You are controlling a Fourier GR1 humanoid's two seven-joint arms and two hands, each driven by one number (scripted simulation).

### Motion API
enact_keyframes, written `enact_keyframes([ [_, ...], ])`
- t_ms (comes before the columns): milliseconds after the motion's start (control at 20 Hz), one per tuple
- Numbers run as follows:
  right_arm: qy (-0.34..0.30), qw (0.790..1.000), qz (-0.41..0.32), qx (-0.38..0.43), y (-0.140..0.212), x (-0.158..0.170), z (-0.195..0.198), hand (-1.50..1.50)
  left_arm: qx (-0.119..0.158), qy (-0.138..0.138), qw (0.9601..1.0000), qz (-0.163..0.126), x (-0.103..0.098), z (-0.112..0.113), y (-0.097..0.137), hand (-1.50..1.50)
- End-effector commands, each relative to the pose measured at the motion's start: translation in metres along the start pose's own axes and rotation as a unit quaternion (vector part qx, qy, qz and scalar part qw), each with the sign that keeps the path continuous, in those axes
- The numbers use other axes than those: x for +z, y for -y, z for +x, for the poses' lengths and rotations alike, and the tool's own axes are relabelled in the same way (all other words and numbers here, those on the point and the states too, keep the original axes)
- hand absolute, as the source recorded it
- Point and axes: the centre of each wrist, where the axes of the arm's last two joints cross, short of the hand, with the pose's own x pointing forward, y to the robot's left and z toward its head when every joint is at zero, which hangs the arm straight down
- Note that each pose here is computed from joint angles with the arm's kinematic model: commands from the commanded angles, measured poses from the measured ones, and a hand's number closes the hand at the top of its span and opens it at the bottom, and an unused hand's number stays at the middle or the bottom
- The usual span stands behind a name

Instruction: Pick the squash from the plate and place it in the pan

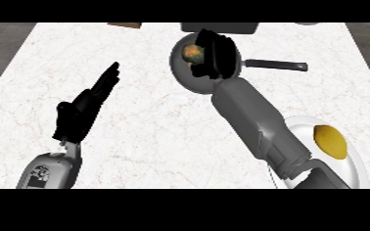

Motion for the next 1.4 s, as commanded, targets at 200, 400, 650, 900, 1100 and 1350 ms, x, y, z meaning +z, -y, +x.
enact_keyframes([
  [200,-0.141,0.982,0.117,0.039,-0.001,-0.012,-0.032,-1.5,-0.001,0.003,0.9999,-0.01,0.002,-0.009,-0.004,0.0],
  [400,-0.143,0.983,0.112,-0.009,0.011,-0.022,-0.053,-1.5,-0.001,0.013,0.9998,-0.014,-0.002,0.012,-0.003,0.0],
  [650,-0.121,0.984,0.075,-0.109,0.016,-0.025,-0.051,-1.5,-0.007,0.016,0.9998,-0.01,-0.005,0.005,0.007,0.0],
  [900,-0.108,0.967,0.007,-0.231,0.03,-0.034,-0.056,-1.5,-0.009,0.016,0.9998,-0.003,-0.005,0.009,0.003,0.0],
  [1100,-0.121,0.94,0.007,-0.319,0.038,-0.033,-0.087,-1.5,-0.002,0.003,1.0,-0.004,-0.004,0.007,0.001,0.0],
  [1350,-0.107,0.925,0.037,-0.363,0.035,-0.01,-0.138,-1.5,0.003,0.002,1.0,-0.002,0.004,0.001,0.005,0.0],
])
